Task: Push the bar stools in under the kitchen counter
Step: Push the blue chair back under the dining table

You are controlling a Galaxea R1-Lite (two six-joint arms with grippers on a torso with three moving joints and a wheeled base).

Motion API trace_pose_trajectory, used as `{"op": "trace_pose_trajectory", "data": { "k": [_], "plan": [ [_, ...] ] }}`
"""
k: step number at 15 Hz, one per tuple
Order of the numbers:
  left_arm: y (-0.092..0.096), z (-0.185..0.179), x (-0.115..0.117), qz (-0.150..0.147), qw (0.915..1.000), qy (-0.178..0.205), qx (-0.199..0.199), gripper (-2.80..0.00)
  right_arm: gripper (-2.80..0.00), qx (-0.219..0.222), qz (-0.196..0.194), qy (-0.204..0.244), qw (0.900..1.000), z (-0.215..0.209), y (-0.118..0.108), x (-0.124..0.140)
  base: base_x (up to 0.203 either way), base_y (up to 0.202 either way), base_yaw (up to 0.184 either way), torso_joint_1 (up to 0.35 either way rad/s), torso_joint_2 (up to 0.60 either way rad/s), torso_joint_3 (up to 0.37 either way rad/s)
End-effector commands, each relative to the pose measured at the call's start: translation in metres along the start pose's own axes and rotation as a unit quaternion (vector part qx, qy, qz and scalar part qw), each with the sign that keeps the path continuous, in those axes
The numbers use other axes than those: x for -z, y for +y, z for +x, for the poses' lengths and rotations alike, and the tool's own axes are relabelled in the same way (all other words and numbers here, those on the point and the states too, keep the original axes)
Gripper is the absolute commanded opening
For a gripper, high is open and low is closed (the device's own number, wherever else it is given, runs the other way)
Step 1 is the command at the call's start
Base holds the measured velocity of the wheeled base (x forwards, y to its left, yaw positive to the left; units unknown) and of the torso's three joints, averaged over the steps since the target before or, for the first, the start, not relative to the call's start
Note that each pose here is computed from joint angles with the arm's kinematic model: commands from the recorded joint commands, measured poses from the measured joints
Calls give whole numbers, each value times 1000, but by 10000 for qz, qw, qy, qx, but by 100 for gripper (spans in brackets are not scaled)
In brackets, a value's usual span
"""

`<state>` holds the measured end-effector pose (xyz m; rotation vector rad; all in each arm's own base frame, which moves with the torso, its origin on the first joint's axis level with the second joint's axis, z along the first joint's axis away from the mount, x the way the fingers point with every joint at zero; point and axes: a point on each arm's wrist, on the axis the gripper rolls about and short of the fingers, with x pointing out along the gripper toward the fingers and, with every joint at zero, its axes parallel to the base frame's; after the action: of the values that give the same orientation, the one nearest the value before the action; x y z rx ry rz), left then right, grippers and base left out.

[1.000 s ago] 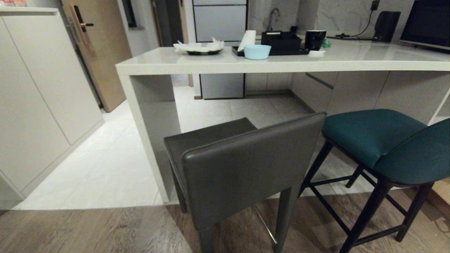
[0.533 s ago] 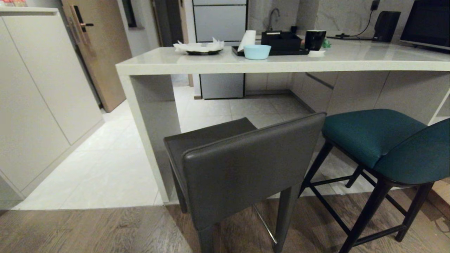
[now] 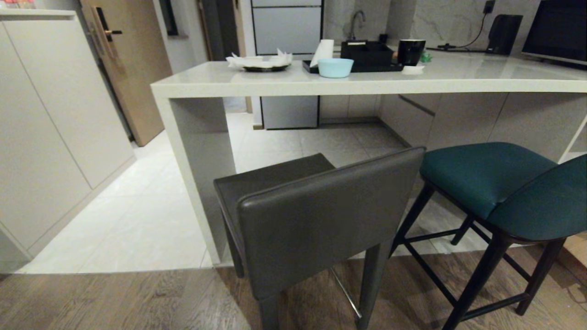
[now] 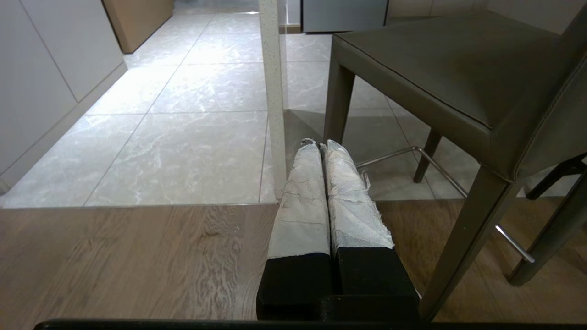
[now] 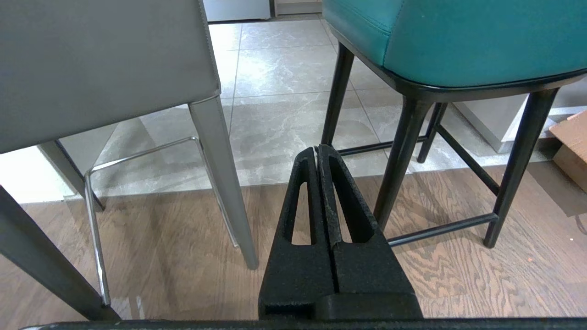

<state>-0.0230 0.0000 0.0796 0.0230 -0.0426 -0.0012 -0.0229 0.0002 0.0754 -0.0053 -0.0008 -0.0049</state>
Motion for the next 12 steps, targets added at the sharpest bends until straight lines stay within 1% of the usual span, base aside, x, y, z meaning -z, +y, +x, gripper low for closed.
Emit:
{"op": "trace_pose_trajectory", "data": {
  "k": [1,10,12],
  "plan": [
    [0,1,5,0,10000,83,1,-280,-280,-1,-4,4,10000,0,0,0,0,0,0,0,0,0],
    [0,1,5,0,10000,90,1,-280,-280,-1,-4,4,10000,0,0,0,0,0,0,0,0,0],
    [0,1,5,-8,10000,90,1,-280,-280,-1,-4,4,10000,0,0,0,2,-99,-3,5,3,2]
  ]
}}
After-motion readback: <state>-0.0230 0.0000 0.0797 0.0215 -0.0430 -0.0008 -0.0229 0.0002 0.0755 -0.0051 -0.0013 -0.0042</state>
